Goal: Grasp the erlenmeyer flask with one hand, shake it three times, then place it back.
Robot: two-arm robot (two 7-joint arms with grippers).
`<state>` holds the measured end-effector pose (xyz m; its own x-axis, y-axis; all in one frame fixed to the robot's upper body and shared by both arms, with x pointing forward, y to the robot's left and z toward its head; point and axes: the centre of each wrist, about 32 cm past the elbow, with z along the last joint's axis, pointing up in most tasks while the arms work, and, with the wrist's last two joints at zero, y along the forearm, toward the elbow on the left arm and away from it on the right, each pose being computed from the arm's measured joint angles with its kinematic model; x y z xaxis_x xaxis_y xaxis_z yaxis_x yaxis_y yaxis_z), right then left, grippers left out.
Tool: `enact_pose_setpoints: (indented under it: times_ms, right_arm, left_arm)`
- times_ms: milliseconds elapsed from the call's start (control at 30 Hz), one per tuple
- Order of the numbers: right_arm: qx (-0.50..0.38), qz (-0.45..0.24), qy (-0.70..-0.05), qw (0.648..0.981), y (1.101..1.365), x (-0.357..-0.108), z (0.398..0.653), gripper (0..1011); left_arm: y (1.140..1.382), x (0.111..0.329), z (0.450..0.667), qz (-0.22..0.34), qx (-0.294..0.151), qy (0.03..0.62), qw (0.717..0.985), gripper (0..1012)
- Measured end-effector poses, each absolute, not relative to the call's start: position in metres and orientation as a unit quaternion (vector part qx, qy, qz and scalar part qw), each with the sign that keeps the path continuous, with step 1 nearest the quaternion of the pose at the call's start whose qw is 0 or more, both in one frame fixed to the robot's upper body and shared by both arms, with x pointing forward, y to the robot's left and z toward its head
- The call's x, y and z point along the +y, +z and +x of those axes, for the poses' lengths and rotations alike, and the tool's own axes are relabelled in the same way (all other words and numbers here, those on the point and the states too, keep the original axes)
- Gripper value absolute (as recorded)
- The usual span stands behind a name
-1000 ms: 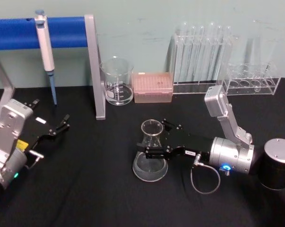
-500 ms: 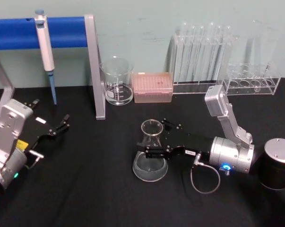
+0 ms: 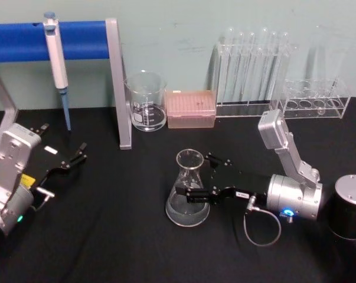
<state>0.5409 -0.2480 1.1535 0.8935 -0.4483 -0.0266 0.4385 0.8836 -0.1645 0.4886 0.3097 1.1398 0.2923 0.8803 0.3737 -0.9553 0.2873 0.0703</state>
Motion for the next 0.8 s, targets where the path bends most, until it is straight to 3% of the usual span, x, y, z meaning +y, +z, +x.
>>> enact_pose_setpoints:
  times_ms: [533,800]
  right_arm:
    - [0.048,-0.098,-0.241,0.964,1.162,-0.278,0.518,1000]
    - [0.05,-0.098,-0.285,0.952,1.173,-0.302,0.51,1000]
  left_arm:
    - [1.14,0.31,0.489,0.141,-0.132,0.58,0.791,1001]
    - [1.14,0.31,0.489,0.142,-0.132,0.58,0.791,1001]
